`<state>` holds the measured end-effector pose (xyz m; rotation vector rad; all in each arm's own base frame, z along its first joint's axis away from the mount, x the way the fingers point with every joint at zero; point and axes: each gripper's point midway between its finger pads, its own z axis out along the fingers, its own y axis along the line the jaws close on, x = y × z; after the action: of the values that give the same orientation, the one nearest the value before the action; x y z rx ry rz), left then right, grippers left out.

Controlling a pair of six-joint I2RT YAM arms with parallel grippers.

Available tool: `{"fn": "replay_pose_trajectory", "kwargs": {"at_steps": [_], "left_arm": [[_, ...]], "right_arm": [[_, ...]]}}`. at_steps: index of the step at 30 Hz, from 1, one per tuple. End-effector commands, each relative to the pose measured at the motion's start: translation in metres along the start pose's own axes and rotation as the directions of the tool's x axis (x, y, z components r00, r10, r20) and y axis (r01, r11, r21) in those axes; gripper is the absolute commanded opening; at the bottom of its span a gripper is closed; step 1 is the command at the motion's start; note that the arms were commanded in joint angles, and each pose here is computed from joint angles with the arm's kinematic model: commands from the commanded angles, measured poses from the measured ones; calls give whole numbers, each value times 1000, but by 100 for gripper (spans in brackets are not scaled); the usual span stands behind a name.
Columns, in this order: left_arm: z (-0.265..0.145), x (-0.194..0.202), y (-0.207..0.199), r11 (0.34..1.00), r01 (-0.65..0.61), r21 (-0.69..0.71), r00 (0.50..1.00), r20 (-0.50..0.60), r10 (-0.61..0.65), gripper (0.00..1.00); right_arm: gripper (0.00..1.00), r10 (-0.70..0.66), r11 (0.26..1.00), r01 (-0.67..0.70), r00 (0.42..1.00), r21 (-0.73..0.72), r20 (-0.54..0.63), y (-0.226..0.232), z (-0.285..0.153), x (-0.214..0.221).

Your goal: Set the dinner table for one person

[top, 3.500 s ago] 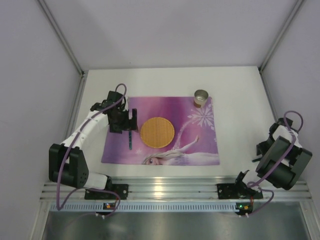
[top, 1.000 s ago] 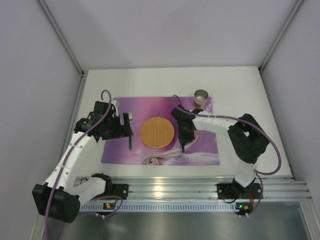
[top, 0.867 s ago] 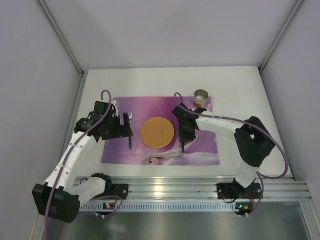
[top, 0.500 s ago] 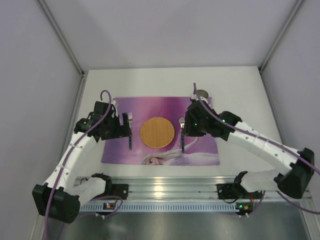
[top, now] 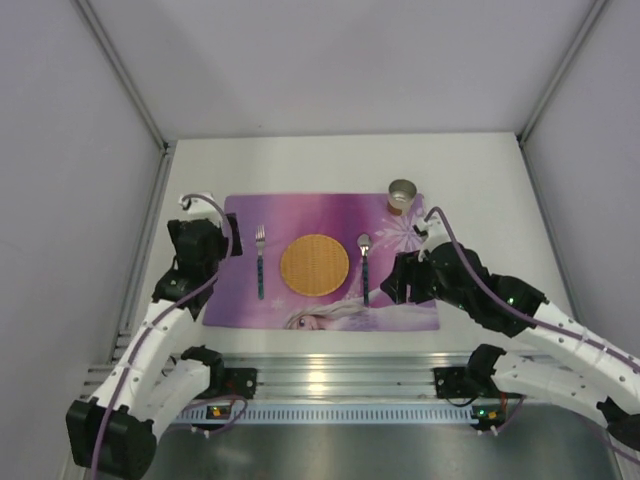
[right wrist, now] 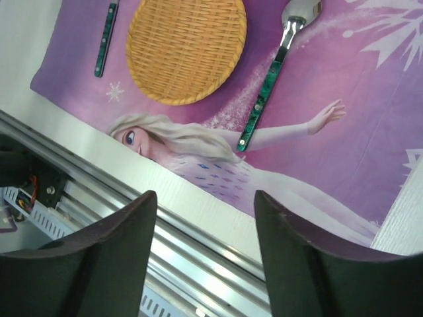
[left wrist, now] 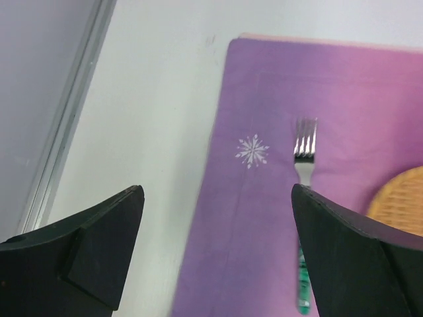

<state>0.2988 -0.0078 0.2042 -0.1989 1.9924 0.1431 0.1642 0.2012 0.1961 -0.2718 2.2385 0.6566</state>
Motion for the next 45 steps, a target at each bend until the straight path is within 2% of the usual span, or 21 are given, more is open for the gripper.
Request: {"fn": "replay_pose_trajectory", "kwargs": {"at_steps": [1, 2, 3, 4, 7, 8, 10, 12, 16, 17, 18, 21, 22, 25, 28, 31, 34, 39, 40, 41, 45], "left_arm": [[23, -24, 1, 989, -149, -24, 950, 274, 150, 99], [36, 13, -1, 978, -207, -8, 952, 228, 203, 98], [41, 24, -2, 972, -236, -3, 945, 231, 230, 99], [45, 18, -2, 980, -200, -8, 938, 288, 194, 99], [69, 68, -6, 986, -151, 67, 972, 191, 136, 98], [71, 63, -15, 986, -123, 113, 969, 230, 94, 98], [78, 73, -19, 984, -99, 146, 974, 217, 66, 98], [92, 85, -21, 984, -106, 141, 982, 169, 82, 93], [113, 66, -30, 984, -101, 146, 976, 205, 69, 94], [122, 67, -31, 985, -100, 143, 978, 198, 71, 95], [126, 65, -32, 984, -99, 147, 978, 197, 69, 95], [145, 67, -24, 989, -88, 121, 982, 174, 66, 97], [148, 65, -15, 991, -72, 114, 975, 219, 46, 99], [146, 67, -12, 987, -7, 161, 981, 191, -24, 98], [128, 70, -15, 978, -28, 206, 951, 308, -38, 93], [138, 70, -12, 985, -5, 174, 965, 259, -41, 99], [137, 72, -8, 987, -8, 160, 966, 255, -34, 98], [136, 72, -9, 987, -8, 160, 966, 255, -33, 98], [136, 72, -9, 987, -9, 160, 966, 256, -32, 98], [136, 72, -9, 987, -9, 160, 966, 258, -32, 98], [136, 72, -9, 987, -9, 160, 966, 256, -32, 99]], "right_arm": [[64, -66, 996, 72, 990, -50, 123, 14, -18, -34], [67, -71, 996, 77, 990, -44, 126, 13, -21, -36], [68, -74, 996, 79, 991, -39, 111, 11, -23, -32], [69, -74, 996, 79, 991, -41, 109, 10, -26, -32], [71, -61, 995, 69, 992, -70, 108, 14, -35, -31], [71, -59, 995, 67, 992, -78, 109, 15, -39, -32], [71, -58, 993, 69, 991, -98, 117, 17, -45, -33], [71, -59, 993, 72, 990, -96, 130, 16, -50, -36], [80, -59, 995, 71, 988, -76, 146, 11, -55, -38], [89, -60, 995, 70, 987, -69, 146, 10, -54, -38], [90, -60, 995, 71, 987, -70, 149, 10, -55, -39], [91, -65, 995, 76, 987, -69, 148, 11, -54, -40], [91, -75, 994, 85, 987, -67, 142, 11, -53, -40], [91, -91, 993, 100, 988, -64, 127, 12, -51, -40], [91, -95, 993, 103, 988, -61, 123, 12, -48, -39], [91, -110, 991, 118, 988, -62, 109, 13, -42, -36], [92, -116, 991, 121, 989, -52, 96, 13, -36, -35], [92, -108, 987, 126, 978, -95, 176, 30, -38, -60], [93, -91, 992, 107, 971, -65, 220, 26, -41, -71], [100, -66, 995, 84, 962, -57, 265, 25, -45, -81], [100, -28, 1000, 22, 934, 20, 357, 9, -53, -98]]}}
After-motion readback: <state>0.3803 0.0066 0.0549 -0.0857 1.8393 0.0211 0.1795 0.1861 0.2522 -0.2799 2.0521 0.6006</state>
